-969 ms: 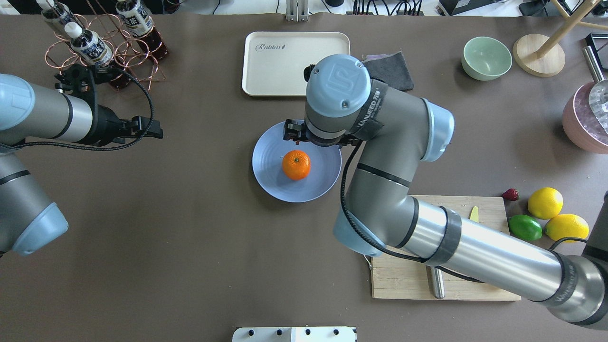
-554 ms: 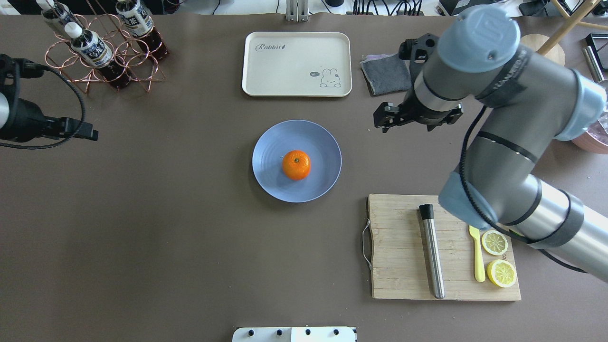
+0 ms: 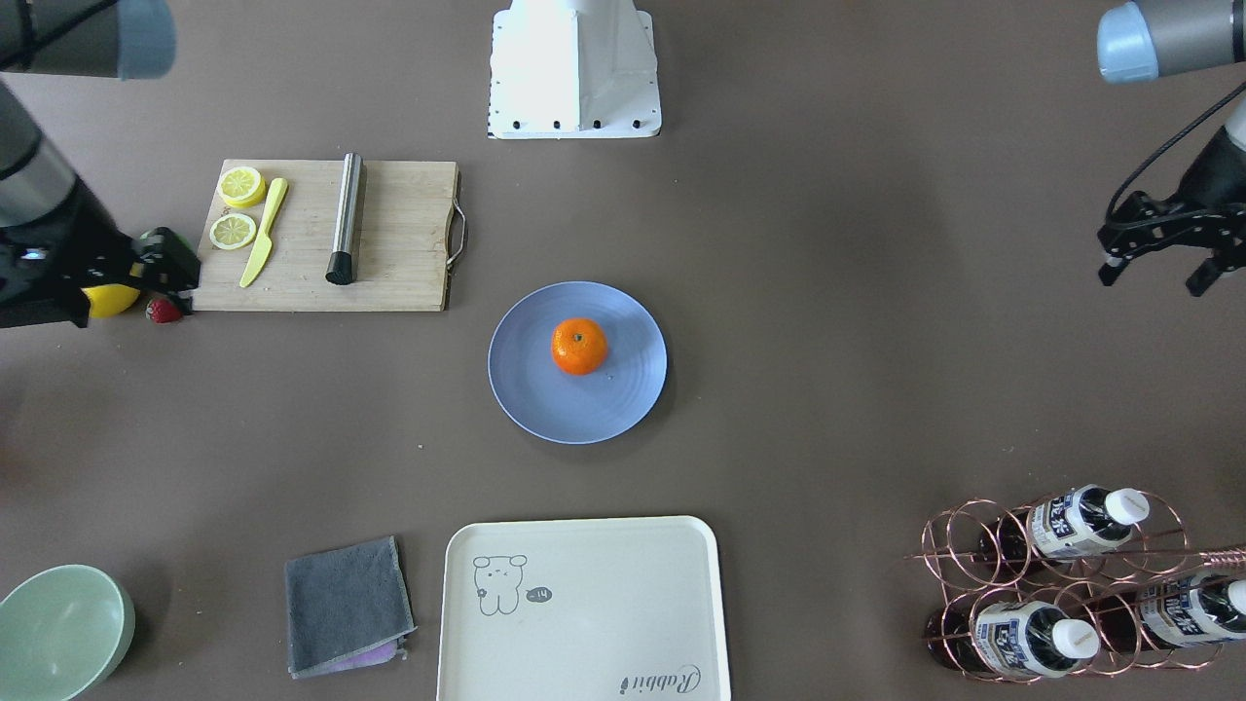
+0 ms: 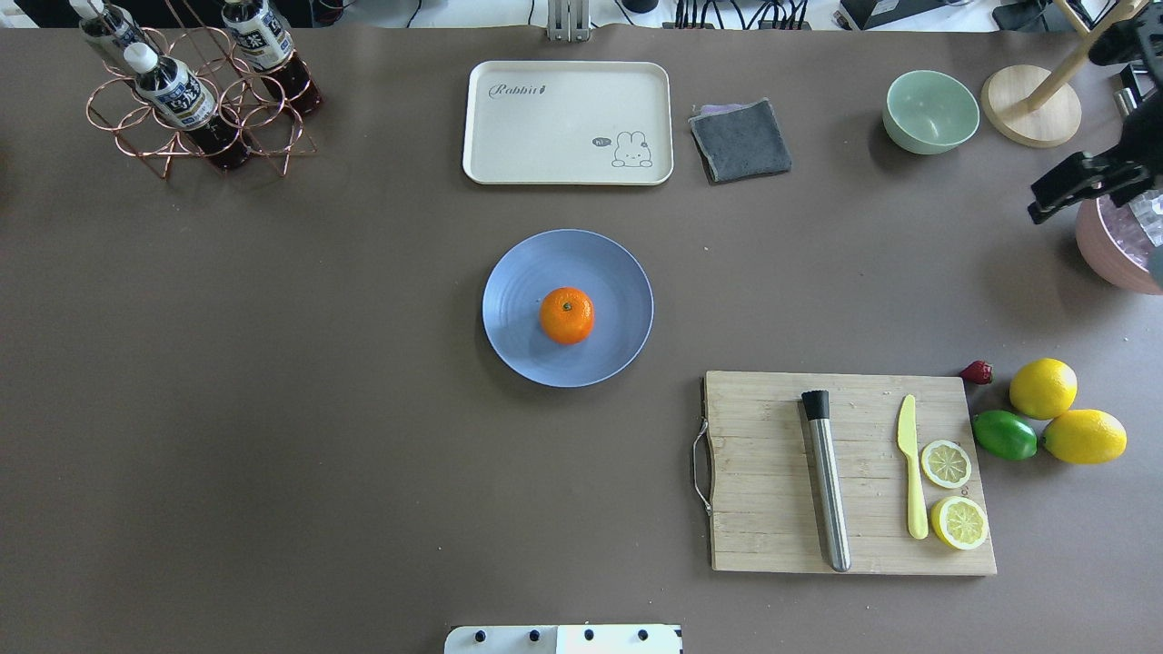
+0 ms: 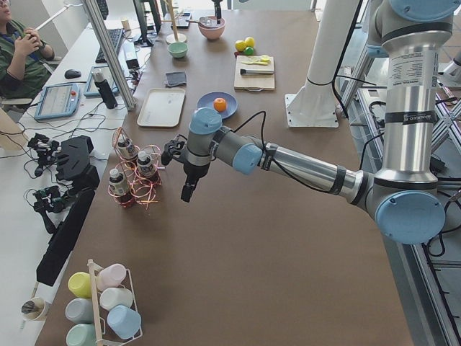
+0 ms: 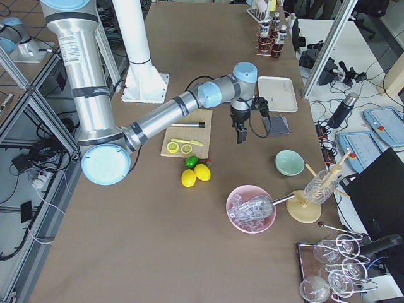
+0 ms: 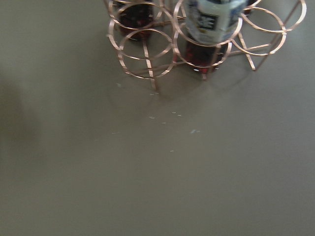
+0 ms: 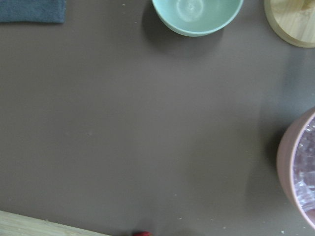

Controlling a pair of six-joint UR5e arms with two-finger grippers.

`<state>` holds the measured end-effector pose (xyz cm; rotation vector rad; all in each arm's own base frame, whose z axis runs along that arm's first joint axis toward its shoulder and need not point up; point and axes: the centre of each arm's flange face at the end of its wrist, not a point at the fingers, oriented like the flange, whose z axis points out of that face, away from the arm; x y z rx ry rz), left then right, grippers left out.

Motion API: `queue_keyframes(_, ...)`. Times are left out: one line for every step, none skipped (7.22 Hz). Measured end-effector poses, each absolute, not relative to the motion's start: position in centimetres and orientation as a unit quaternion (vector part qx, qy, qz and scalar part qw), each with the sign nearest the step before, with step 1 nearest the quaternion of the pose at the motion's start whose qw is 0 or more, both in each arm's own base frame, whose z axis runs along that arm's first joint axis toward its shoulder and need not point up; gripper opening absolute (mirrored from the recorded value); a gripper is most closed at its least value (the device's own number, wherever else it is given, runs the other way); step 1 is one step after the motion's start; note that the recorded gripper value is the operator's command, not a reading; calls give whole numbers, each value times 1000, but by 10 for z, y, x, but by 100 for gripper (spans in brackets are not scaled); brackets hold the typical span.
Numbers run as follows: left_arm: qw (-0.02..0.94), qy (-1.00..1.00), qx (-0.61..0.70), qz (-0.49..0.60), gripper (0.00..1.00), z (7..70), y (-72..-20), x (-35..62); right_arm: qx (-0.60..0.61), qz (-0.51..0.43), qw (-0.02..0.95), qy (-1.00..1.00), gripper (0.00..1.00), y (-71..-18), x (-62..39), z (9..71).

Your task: Pick orange to plate

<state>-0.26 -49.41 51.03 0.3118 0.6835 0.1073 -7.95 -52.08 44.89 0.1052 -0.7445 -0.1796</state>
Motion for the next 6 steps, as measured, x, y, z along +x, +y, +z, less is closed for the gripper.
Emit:
queue_keyframes(930,335,143,51,98,531,-494,-38,45,-90,921,-377,100,-513,-22,499)
queue_keyframes(929,345,128,44,98,556,-491,-58,40,-85,917,-388,100,-502,23,543)
queue_keyframes(929,352,110,37,98,580,-484,-66,34,-74,917,-391,100,-491,49,571)
queue_keyframes(929,355,96,30,98,601,-472,-70,28,-65,919,-387,100,-483,62,586)
queue_keyframes(929,357,94,27,98,616,-458,-72,24,-58,923,-381,100,-477,70,596)
queue_keyframes(927,359,100,29,98,623,-448,-72,21,-51,924,-377,100,-472,76,601)
